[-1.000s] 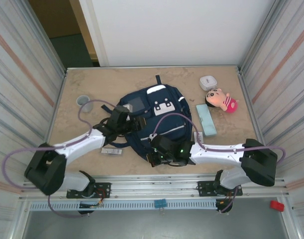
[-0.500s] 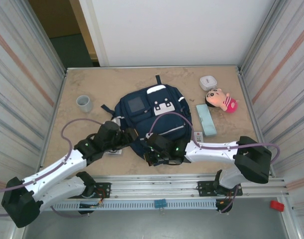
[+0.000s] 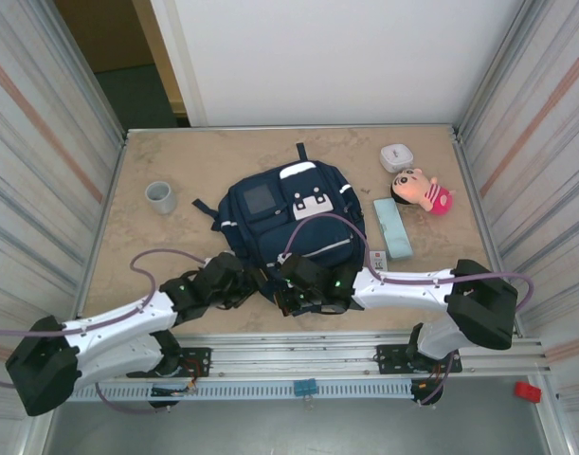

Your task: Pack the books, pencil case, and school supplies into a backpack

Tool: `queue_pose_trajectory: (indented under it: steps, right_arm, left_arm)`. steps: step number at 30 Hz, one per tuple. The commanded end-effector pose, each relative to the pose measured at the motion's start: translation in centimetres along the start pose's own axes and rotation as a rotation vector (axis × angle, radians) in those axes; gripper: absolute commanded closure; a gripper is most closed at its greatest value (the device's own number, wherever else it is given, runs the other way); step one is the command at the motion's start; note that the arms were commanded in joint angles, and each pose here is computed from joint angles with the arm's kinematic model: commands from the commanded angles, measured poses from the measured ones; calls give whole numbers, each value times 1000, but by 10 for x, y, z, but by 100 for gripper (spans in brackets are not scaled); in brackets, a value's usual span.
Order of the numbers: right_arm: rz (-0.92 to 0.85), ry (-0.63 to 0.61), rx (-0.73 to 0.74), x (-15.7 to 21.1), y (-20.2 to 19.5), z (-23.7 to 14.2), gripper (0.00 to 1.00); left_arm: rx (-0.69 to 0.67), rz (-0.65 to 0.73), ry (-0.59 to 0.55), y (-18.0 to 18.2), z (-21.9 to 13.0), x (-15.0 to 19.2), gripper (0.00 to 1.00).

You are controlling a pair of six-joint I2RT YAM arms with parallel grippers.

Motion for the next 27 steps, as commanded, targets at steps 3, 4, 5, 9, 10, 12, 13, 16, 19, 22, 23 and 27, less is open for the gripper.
queue_pose_trajectory:
  steps: [3, 4, 5, 9, 10, 12, 13, 16, 19, 22, 23, 27]
  right_arm:
    - [-28, -15, -76, -8, 22, -14, 100]
    - [-31, -13, -75, -8, 21, -15, 100]
    - [-31, -11, -65, -8, 19, -16, 100]
    - [-33, -1, 32, -4, -2, -24, 100]
    - [-29, 3, 65, -2, -11, -27, 100]
    - [-12, 1, 127, -1, -27, -34, 100]
    - [-8, 1, 168, 1, -37, -39, 100]
    - [4, 5, 270, 3, -64, -52, 100]
    - [37, 0, 282, 0, -78, -60, 100]
    - [67, -6, 278, -2, -89, -66, 100]
    - [84, -5, 275, -3, -93, -68, 100]
    - [102, 16, 190, -4, -90, -65, 100]
  left_arm:
    - [41, -40, -29, -13, 14, -4, 62]
    - [33, -43, -33, -11, 15, -4, 66]
    - [25, -41, -42, -10, 15, -6, 71]
    - [-25, -21, -94, -5, 7, -19, 95]
    - [-36, -17, -107, -3, 4, -23, 100]
    - [-43, -21, -130, 1, -1, -31, 100]
    - [-43, -24, -136, 3, -3, -34, 100]
    - [-46, -19, -144, 6, -8, -39, 100]
    - [-36, -17, -143, 4, -9, -41, 100]
    - [-37, -4, -136, 2, -9, -42, 100]
    - [-40, 2, -135, 2, -9, -43, 100]
    - [-43, 25, -131, -2, -11, -45, 100]
Point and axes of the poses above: each hand's point on the last joint's axis, 136 mm out from that joint toward the fingers, its own z axis out along the fingers, its own y axis along the line the jaws close on, x = y × z, the point moved 1 cm from there along -z, back along the fingers, and after that the axes turned 10 degrees about z, right-handed, at the moved point
